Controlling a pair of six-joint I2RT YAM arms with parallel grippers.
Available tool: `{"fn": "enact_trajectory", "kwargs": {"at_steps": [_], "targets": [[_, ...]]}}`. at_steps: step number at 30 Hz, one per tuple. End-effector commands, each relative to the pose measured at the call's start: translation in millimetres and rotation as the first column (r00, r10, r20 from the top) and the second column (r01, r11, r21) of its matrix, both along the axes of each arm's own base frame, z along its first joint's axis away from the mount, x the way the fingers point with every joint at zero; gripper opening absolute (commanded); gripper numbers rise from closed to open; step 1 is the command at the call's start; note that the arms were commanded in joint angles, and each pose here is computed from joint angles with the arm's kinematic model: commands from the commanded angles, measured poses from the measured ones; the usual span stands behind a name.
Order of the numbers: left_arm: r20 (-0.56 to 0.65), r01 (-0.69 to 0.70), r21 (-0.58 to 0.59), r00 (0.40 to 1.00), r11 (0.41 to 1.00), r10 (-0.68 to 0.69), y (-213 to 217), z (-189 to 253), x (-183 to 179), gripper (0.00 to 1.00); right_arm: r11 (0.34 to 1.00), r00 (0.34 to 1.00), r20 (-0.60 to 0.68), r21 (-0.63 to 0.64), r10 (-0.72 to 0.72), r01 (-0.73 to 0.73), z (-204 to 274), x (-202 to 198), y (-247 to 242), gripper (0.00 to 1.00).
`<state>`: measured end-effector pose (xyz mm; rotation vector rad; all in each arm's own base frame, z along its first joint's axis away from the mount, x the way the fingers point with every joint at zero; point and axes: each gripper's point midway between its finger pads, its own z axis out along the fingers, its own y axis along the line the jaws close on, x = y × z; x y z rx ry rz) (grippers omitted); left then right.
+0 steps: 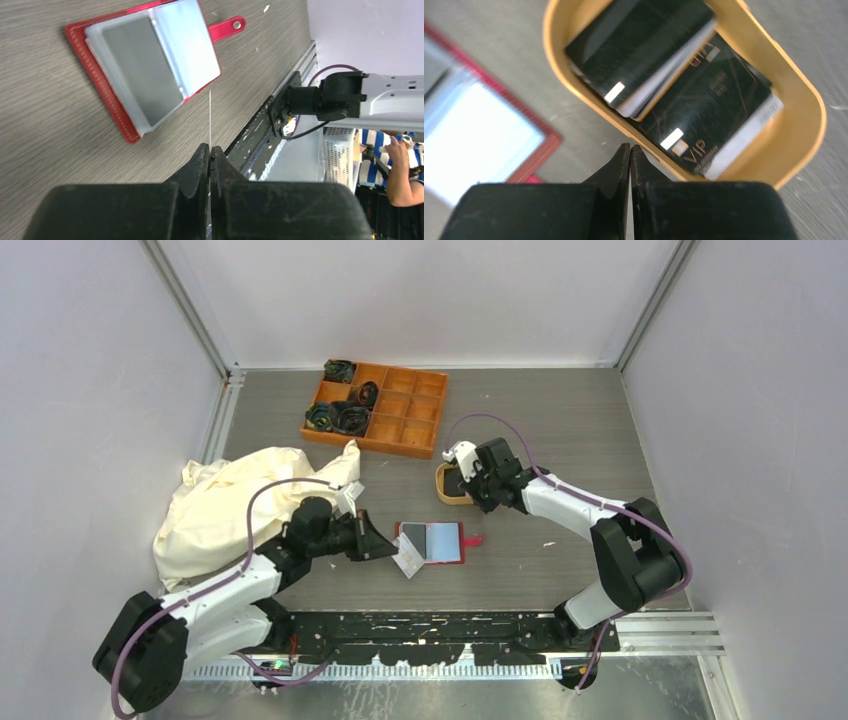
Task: Put the credit cards into the card holder
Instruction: Pick up the credit card from the storage box, then insert the credit card into the card holder.
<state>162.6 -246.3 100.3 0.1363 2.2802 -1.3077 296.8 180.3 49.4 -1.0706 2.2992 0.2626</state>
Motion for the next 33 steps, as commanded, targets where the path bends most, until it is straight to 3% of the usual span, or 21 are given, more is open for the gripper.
{"fn": "enact_trajectory", "kwargs": {"at_steps": [1,5,8,10,12,20,33], "targets": [[0.055,0.1,-0.085,0.994,0.991,-0.095,-20.1,40.3,10.0,0.0,0.961,0.932,0.239,0.034,-0.273,0.273,24.2,56.4,-18.2,0.11],[0.048,0.156,-0.089,0.987,0.984,-0.152,-25.0,41.4,16.8,0.0,0.982,0.963,0.197,0.086,-0.182,0.168,35.4,44.5,-2.8,0.16],[0.049,0.205,-0.12,0.979,0.971,-0.2,-24.5,41.3,24.3,0.0,0.968,0.989,0.026,0.2,0.146,-0.148,44.7,-5.8,30.1,0.22],[0.032,0.223,-0.131,0.975,0.966,-0.22,-23.4,38.7,32.7,0.0,0.884,0.906,-0.103,0.288,0.411,-0.369,47.5,-59.8,39.6,0.25],[-0.016,0.233,-0.138,0.971,0.963,-0.238,-24.8,29.9,40.3,0.0,0.793,0.815,-0.125,0.354,0.566,-0.496,50.6,-88.5,42.9,0.31],[-0.089,0.25,-0.05,0.963,0.967,-0.253,-25.2,8.4,58.2,0.0,0.78,0.782,-0.169,0.344,0.6,-0.523,34.5,-95.4,42.3,0.33],[-0.199,0.262,0.089,0.95,0.961,-0.241,-16.0,-26.2,64.0,0.0,0.793,0.775,-0.173,0.189,0.608,-0.58,12.4,-96.7,52.1,0.33]]}}
